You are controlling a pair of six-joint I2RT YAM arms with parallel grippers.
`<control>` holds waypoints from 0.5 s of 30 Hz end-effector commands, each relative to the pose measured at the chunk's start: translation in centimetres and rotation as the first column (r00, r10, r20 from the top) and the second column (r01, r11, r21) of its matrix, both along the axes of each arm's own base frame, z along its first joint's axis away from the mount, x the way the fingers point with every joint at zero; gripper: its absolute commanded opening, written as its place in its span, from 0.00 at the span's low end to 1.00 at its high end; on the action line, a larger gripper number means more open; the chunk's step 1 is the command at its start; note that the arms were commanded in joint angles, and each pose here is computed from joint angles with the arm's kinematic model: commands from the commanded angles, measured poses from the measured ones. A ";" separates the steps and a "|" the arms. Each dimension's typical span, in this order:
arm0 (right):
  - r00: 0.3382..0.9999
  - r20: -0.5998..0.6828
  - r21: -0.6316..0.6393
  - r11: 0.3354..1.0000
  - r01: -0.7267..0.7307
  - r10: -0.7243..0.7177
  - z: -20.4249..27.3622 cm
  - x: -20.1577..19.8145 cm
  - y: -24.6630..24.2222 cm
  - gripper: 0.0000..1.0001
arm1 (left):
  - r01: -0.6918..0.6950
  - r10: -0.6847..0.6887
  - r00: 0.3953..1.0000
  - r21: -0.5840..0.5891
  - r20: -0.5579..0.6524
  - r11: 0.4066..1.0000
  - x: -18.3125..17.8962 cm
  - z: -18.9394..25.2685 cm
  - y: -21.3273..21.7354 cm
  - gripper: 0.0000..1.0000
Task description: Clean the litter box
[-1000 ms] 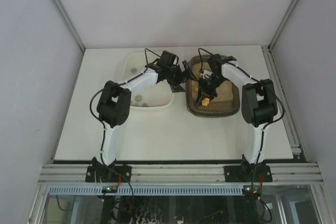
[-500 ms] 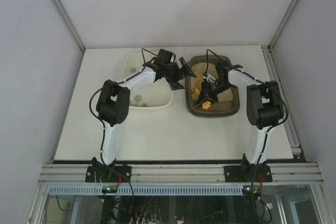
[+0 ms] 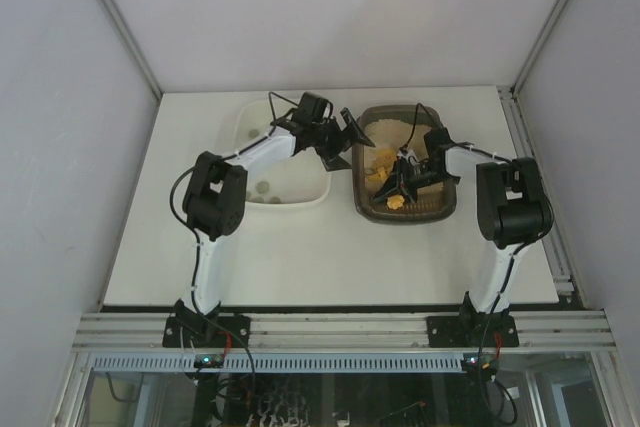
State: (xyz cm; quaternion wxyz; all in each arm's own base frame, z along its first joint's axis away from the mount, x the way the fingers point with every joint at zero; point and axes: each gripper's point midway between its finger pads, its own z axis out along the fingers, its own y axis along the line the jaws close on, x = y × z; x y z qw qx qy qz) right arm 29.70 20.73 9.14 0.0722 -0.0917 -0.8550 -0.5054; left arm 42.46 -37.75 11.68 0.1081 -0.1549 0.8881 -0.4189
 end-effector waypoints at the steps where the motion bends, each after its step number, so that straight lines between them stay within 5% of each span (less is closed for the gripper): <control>1: 0.996 0.085 0.010 1.000 0.029 -0.030 0.9 1.1 -0.6 0.00 | 0.029 -0.026 0.998 -0.052 0.057 0.998 0.4 2.3 -0.3 1.00; 15: 0.978 0.186 -0.012 0.995 0.098 -0.094 3.7 0.9 -3.8 0.00 | 0.038 -0.055 0.990 0.123 0.133 0.992 -0.5 4.1 2.5 1.00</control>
